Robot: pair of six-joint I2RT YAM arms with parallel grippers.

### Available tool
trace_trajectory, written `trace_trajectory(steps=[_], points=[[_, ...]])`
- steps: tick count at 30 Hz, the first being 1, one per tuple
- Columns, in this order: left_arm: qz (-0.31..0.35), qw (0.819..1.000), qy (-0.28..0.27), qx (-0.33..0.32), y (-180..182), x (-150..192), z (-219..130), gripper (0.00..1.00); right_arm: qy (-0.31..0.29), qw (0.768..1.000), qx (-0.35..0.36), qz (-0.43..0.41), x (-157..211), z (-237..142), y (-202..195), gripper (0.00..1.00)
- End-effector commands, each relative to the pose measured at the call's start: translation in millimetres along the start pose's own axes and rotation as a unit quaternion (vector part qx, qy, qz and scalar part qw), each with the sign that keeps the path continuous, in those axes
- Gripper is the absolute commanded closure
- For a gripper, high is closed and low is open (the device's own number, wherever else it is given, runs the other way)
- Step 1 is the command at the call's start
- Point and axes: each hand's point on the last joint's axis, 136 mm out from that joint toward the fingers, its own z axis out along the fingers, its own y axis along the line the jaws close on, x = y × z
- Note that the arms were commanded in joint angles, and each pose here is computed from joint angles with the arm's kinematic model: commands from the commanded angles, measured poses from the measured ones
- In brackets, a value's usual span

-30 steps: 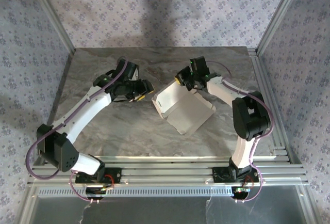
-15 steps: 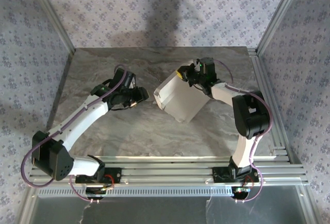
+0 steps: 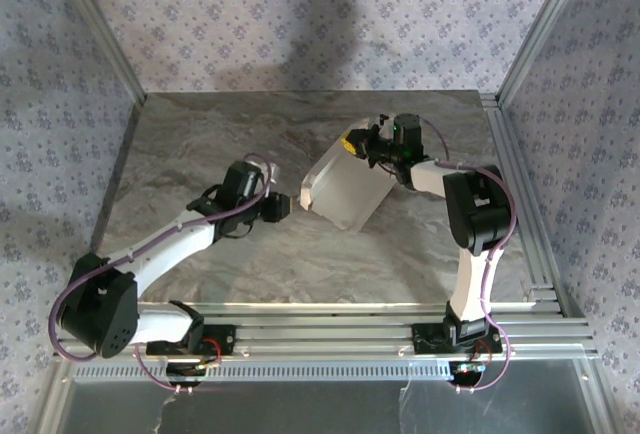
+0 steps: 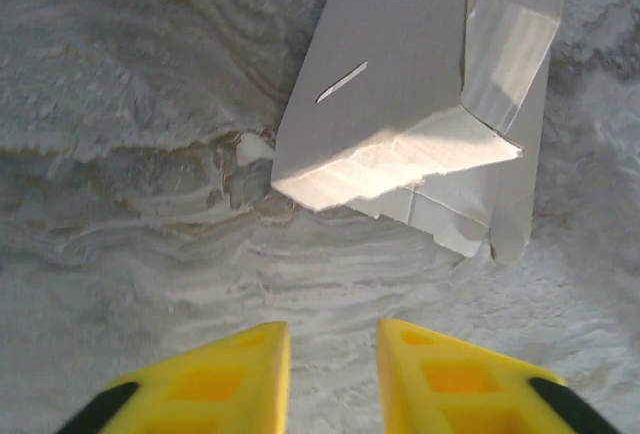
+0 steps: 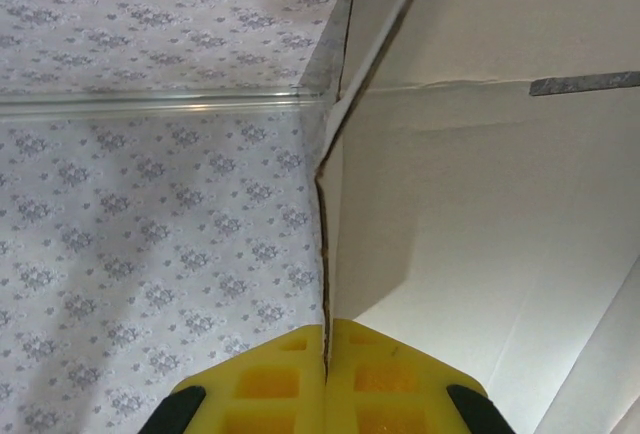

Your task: Fold the paper box

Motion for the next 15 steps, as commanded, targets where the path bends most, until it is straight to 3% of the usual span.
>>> trace_trajectory(steps=[1,7,15], points=[[0.146,0.985,-0.085,0.035,-14,-23,-1,0.63,0.027,0.999,-0.001,-0.023,4,5,2,1.0],[0.191,0.979,-0.065,0.038,-15,-30,27,0.58,0.03,0.999,-0.003,-0.029,2,10,11,1.0],[0.2,0.976,-0.066,0.046,-23,-51,50,0.6,0.02,1.0,0.0,-0.024,-4,15,13,1.0]])
